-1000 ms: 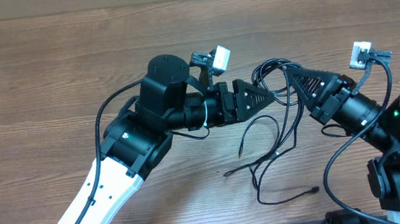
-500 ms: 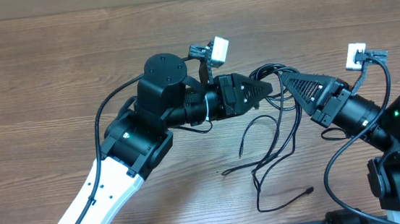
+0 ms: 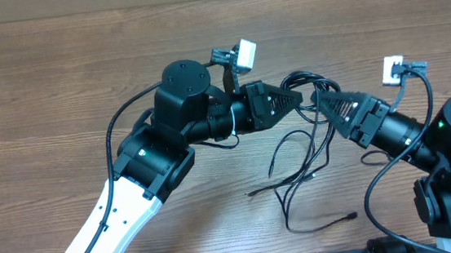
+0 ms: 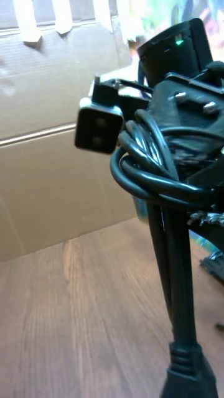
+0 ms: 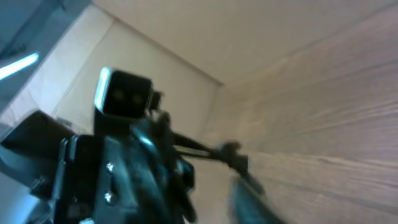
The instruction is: Untangle cables
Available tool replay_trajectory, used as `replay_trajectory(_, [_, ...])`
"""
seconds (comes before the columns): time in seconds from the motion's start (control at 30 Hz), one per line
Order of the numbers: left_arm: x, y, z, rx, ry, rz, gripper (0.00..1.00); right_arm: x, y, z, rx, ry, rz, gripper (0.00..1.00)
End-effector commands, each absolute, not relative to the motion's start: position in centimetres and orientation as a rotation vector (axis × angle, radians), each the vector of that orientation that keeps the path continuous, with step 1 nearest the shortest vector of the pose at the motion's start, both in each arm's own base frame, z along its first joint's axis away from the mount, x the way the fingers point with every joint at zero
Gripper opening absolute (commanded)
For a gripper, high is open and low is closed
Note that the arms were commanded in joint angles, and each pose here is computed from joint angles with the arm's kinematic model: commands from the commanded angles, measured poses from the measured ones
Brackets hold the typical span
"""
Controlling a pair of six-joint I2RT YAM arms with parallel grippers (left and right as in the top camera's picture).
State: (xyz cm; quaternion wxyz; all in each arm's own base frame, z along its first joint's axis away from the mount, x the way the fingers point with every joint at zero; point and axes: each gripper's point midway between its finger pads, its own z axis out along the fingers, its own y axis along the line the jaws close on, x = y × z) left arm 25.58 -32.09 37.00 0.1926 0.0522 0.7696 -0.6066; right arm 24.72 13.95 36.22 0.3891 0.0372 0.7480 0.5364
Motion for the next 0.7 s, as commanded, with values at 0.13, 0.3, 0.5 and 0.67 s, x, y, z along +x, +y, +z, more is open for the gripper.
replay_trajectory(0.13, [25.7,-31.5,34.3,0.521,2.085,-1.371,0.04,23.3,14.3,34.0,-0.211,1.934,1.174,0.90])
replay_trajectory(0.3, [25.7,-29.4,29.6,0.581,2.240,-1.128,0.04,23.1,14.3,33.3,-0.362,1.907,1.062,1.00])
replay_trajectory(0.5, [24.9,-27.5,26.7,0.687,2.329,-0.963,0.04,22.9,14.3,32.9,-0.499,1.869,0.963,1.00])
replay_trajectory(0.67, [24.2,-28.1,27.2,0.778,2.279,-1.004,0.04,22.4,14.3,32.0,-0.561,1.878,0.934,0.95])
